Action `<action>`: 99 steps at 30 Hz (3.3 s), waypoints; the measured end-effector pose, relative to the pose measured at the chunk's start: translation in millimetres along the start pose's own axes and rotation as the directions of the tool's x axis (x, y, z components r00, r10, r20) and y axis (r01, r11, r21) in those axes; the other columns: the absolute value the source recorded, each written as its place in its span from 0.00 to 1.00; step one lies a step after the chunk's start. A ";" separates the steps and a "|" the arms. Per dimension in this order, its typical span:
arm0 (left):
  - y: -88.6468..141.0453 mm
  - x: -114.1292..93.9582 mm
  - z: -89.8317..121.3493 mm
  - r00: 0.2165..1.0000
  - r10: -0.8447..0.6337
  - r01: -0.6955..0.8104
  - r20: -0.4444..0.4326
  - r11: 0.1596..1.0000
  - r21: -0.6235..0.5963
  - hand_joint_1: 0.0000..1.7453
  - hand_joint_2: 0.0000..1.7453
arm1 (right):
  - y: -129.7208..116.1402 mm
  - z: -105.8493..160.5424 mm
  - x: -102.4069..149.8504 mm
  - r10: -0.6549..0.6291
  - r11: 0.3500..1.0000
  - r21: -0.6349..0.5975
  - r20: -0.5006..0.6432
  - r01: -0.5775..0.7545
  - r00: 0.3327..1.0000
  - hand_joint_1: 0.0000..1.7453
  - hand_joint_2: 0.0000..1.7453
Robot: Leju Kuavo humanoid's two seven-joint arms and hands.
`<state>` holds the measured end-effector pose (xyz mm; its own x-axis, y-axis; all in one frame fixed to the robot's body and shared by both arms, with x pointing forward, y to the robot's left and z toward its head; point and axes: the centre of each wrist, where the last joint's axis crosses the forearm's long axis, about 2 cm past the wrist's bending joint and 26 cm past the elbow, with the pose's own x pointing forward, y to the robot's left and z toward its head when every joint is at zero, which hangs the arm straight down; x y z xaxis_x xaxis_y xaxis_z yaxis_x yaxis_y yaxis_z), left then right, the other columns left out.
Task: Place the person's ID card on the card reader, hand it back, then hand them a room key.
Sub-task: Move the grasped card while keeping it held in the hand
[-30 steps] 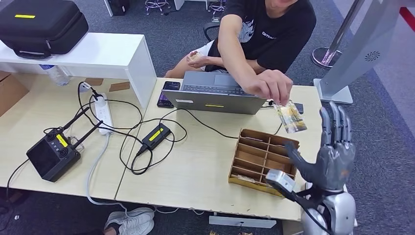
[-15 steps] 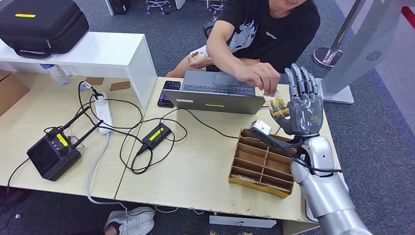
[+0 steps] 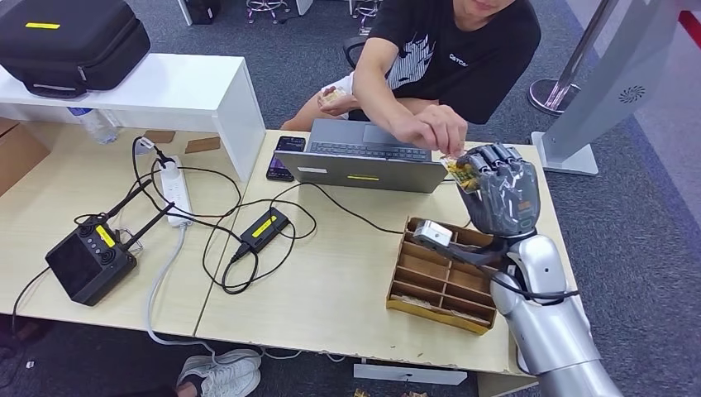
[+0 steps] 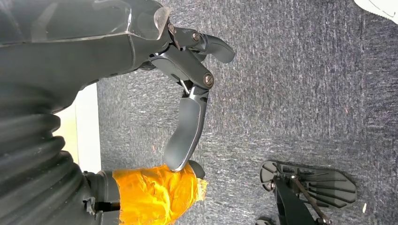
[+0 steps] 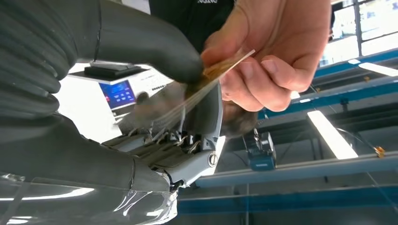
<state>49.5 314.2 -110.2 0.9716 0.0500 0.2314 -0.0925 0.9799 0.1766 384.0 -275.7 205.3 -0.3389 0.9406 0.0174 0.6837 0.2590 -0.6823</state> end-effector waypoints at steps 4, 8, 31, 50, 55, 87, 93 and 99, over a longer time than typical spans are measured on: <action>0.0 0.1 0.0 1.000 0.000 0.000 0.000 1.000 0.000 0.00 1.00 | -5.1 0.8 1.4 0.004 1.000 -0.025 0.022 -0.004 1.000 1.00 1.00; 0.0 0.0 0.0 1.000 0.000 0.000 0.000 1.000 0.000 0.00 1.00 | -9.5 4.6 4.5 -0.002 0.999 -0.047 0.045 0.005 0.999 1.00 1.00; 0.5 -6.8 0.8 0.996 0.083 -0.082 -0.016 0.996 0.043 0.00 1.00 | -63.8 116.3 27.1 -0.190 0.972 -0.164 -0.115 0.170 0.975 1.00 1.00; -4.9 -15.8 3.0 0.973 0.225 -0.221 -0.041 0.971 0.091 0.00 1.00 | -102.0 263.7 -36.5 -0.164 0.924 0.118 -0.739 0.364 0.654 1.00 1.00; -4.9 -15.9 3.0 0.973 0.228 -0.224 -0.039 0.970 0.091 0.00 1.00 | -97.6 276.9 -39.5 -0.143 0.874 0.195 -0.771 0.444 0.620 1.00 1.00; -4.8 -16.1 3.0 0.972 0.230 -0.226 -0.038 0.970 0.090 0.00 1.00 | -103.3 266.0 -38.2 -0.137 0.950 0.121 -0.668 0.289 0.731 1.00 1.00; -4.9 -15.8 3.0 0.973 0.226 -0.222 -0.038 0.971 0.091 0.00 1.00 | -108.5 239.3 -29.0 -0.210 0.969 -0.022 -0.590 0.245 0.780 1.00 1.00; -4.9 -15.0 2.9 0.978 0.208 -0.204 -0.036 0.975 0.084 0.00 1.00 | -111.2 197.7 -22.9 -0.240 0.970 -0.091 -0.505 0.225 0.829 1.00 1.00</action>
<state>34.8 308.1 -111.8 0.9383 0.2593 0.2286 -0.3068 0.9293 0.2054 187.9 -369.4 136.3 -0.1185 0.8286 0.5472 0.6454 0.4831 -0.5917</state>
